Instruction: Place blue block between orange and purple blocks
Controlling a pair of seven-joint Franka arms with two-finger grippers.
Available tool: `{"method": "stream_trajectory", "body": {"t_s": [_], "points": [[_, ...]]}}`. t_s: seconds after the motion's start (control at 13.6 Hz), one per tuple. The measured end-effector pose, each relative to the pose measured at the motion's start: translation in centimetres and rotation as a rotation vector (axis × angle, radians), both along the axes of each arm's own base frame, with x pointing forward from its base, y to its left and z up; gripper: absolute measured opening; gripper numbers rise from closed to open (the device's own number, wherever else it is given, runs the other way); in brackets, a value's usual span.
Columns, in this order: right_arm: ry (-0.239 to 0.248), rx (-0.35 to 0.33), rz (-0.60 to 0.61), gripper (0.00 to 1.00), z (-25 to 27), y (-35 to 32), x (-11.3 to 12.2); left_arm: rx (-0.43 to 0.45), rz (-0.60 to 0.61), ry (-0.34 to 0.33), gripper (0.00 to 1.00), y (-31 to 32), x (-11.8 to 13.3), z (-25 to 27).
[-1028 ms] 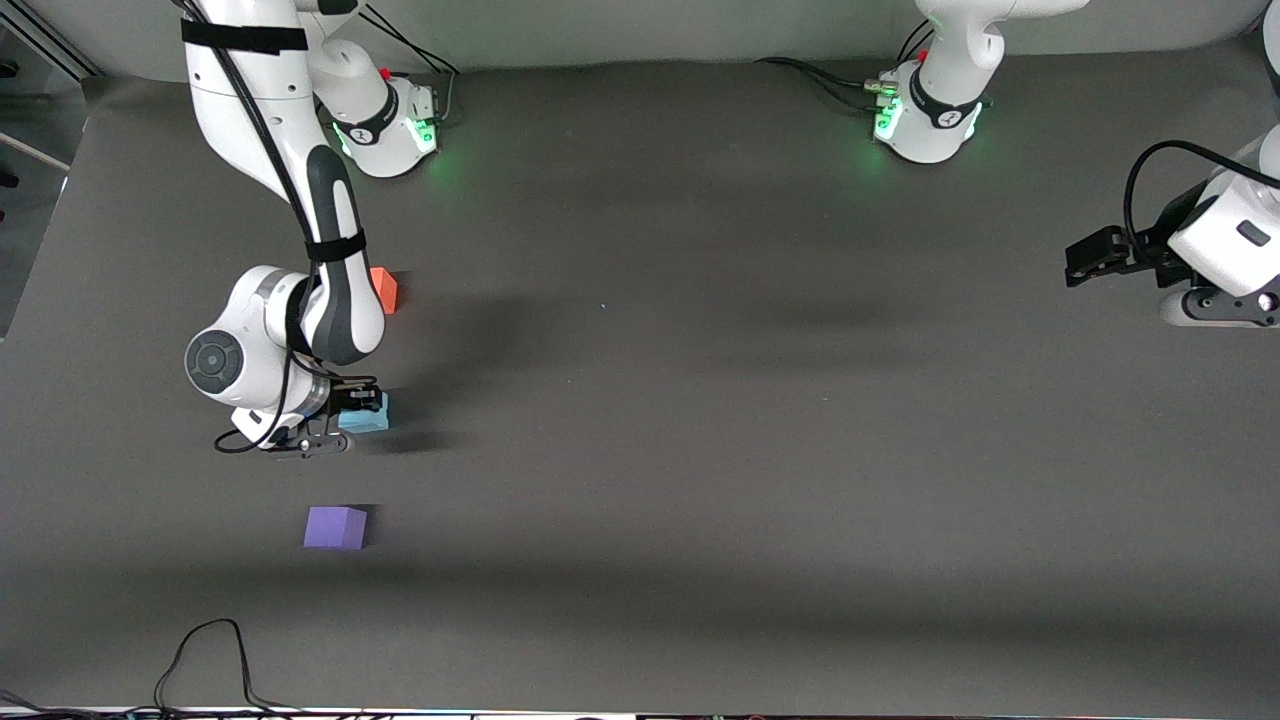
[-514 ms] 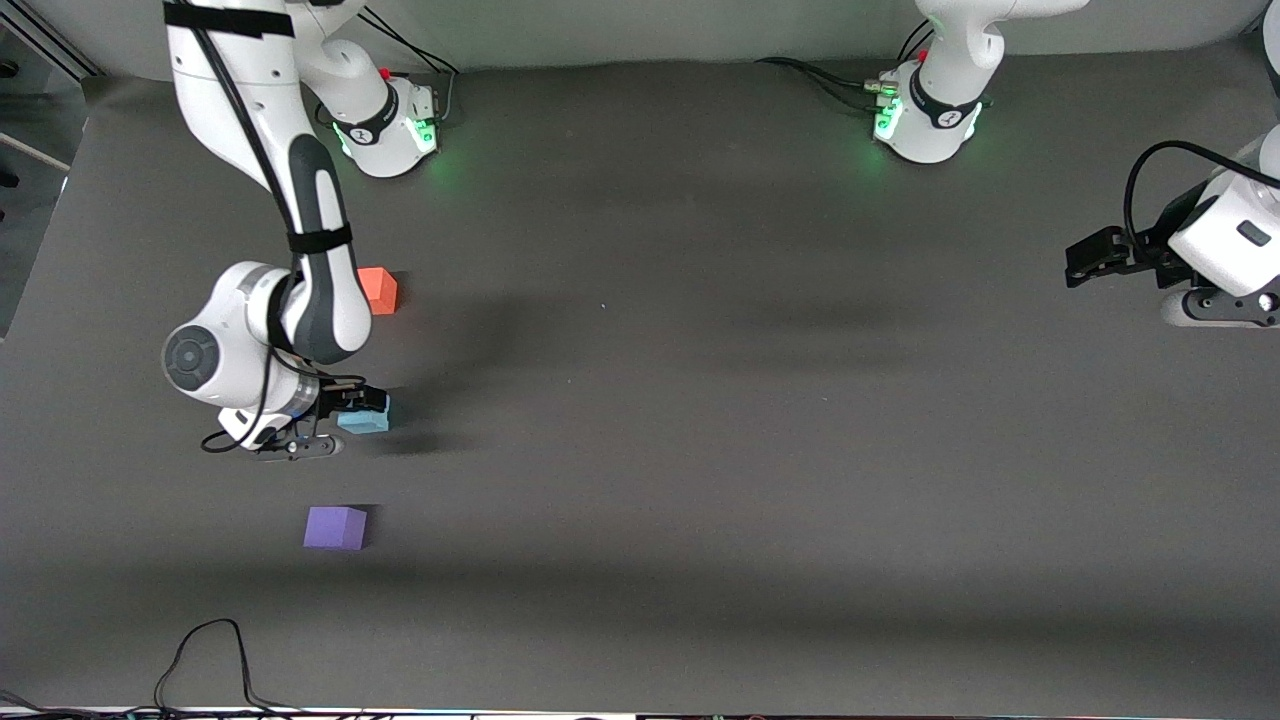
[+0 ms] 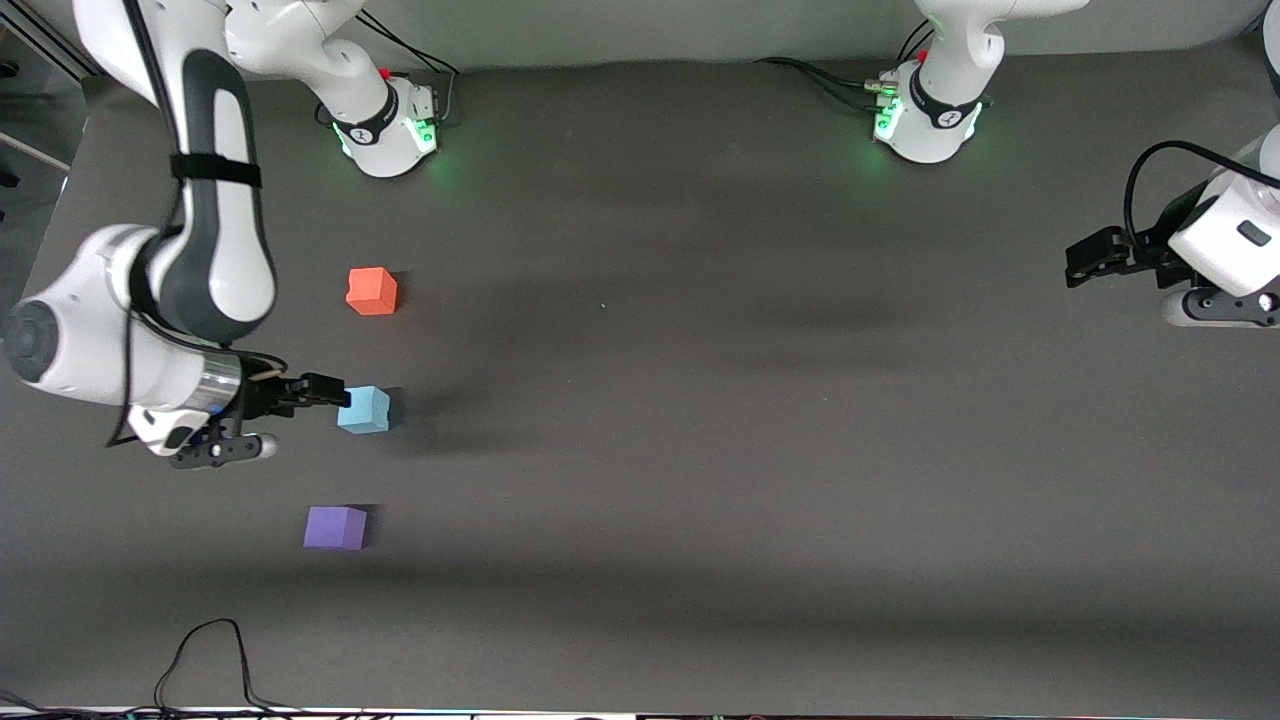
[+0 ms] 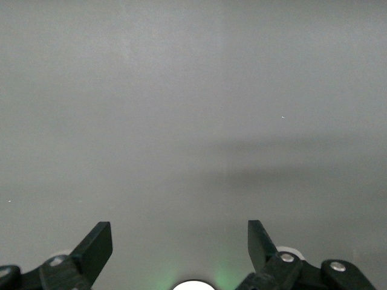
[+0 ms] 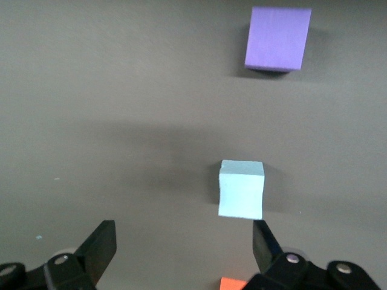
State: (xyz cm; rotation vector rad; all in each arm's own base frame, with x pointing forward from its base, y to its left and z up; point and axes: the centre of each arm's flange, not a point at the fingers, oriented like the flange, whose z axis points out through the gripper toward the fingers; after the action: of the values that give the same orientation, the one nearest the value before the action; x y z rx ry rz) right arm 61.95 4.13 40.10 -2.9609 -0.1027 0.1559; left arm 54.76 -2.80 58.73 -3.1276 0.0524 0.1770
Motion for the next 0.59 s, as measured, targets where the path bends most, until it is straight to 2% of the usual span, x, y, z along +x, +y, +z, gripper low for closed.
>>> {"method": "stream_trajectory", "body": {"t_s": [0.15, 0.29, 0.44, 0.59], "points": [[0.02, -0.048, -0.017, 1.0, 4.9, 3.1, 0.3, 0.0, 0.0, 0.0, 1.0, 0.0, 0.0, 0.0], [0.006, -0.076, -0.017, 1.0, 9.0, 6.5, -0.1, 0.0, 0.0, 0.0, 1.0, 0.0, 0.0, 0.0], [-0.014, -0.074, -0.001, 1.0, 12.2, 6.7, -1.1, 0.0, 0.0, 0.0, 1.0, 0.0, 0.0, 0.0], [-0.005, -0.054, -0.012, 1.0, 14.8, 4.0, -2.4, 0.0, 0.0, -0.001, 1.0, 0.0, 0.0, 0.0]]}}
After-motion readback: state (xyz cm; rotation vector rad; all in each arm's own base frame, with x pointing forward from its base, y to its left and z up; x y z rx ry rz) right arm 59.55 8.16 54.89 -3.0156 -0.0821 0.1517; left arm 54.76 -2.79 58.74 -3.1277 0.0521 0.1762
